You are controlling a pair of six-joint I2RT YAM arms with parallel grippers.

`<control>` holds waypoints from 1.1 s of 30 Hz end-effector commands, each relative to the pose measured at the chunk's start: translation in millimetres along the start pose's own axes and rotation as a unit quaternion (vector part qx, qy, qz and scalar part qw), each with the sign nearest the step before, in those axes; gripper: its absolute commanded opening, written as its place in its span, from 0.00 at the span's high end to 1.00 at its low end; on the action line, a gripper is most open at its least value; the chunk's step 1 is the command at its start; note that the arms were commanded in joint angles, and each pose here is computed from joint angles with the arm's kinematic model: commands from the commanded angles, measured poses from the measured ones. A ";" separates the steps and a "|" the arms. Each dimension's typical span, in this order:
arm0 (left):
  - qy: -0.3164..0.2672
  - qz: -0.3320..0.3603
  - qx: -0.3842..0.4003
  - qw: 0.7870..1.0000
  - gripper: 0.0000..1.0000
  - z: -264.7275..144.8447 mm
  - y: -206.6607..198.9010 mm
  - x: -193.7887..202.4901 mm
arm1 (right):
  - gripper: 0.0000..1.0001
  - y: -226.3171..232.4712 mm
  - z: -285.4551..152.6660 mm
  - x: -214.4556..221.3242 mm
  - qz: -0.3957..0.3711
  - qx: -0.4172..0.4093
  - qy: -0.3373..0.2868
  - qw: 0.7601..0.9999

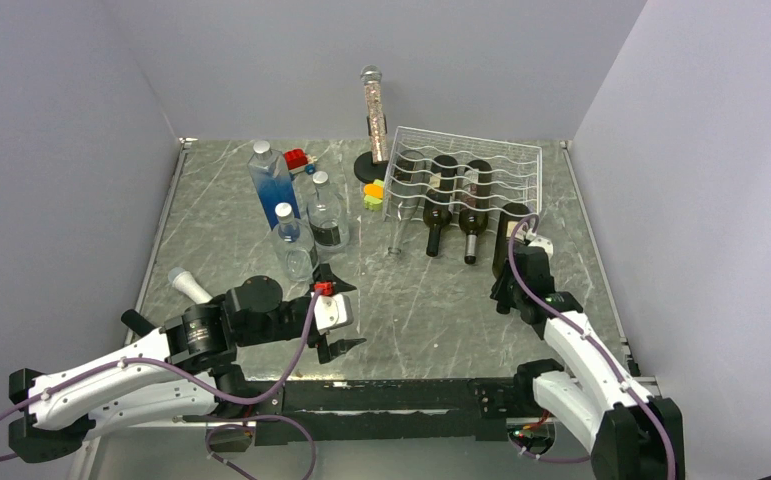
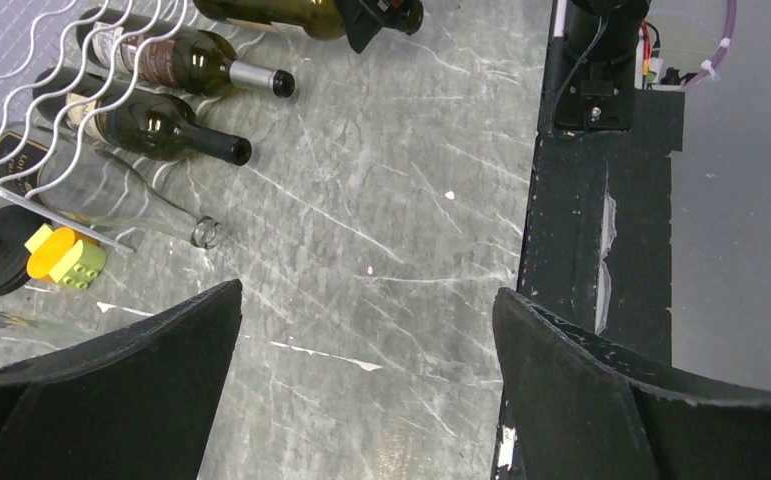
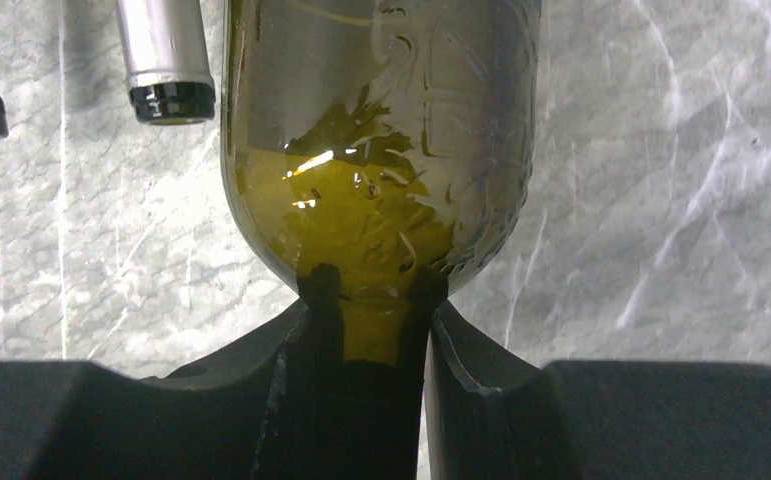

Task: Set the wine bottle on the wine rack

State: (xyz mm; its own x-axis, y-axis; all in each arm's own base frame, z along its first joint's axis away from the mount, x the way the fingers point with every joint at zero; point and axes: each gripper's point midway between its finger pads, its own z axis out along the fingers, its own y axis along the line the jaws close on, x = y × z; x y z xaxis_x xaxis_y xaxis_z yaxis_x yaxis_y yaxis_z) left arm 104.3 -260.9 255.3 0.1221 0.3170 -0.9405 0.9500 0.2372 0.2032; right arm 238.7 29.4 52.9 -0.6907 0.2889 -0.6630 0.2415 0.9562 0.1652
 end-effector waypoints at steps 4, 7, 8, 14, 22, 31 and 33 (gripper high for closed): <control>-0.063 -0.002 -0.018 0.998 0.01 -9.3 8.1 -35.9 | 1.00 27.8 -11.3 -147.1 -0.007 -0.036 -0.264 0.964; -0.061 0.002 -0.018 0.998 0.01 -8.0 8.3 -34.4 | 1.00 26.3 -4.9 -155.8 -0.003 -0.038 -0.275 0.961; -0.059 0.002 -0.018 0.998 0.01 -7.3 8.7 -33.8 | 1.00 25.5 -1.9 -159.2 -0.007 -0.036 -0.277 0.960; -0.048 -0.001 -0.015 0.999 0.01 -4.6 8.0 -31.1 | 1.00 13.1 19.1 -180.9 -0.043 -0.010 -0.272 0.961; -0.050 0.007 -0.020 0.999 0.01 -4.2 9.7 -29.5 | 1.00 10.7 41.0 -189.5 -0.053 -0.009 -0.257 0.965; -0.039 0.010 -0.020 0.999 0.01 1.9 10.6 -26.0 | 1.00 15.7 57.2 -201.8 -0.058 -0.007 -0.233 0.971; -0.036 0.011 -0.020 0.999 0.01 2.7 11.0 -25.0 | 1.00 15.9 61.3 -204.7 -0.063 -0.003 -0.225 0.972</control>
State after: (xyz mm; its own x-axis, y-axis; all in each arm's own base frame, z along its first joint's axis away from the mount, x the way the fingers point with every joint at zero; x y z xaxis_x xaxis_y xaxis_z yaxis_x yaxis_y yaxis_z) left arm 109.0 -264.3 261.1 0.1362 0.2991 -0.9444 0.9425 0.2544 0.2165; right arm 348.3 -11.7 42.9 -0.6593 0.1467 -0.7375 0.1836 0.9825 0.0313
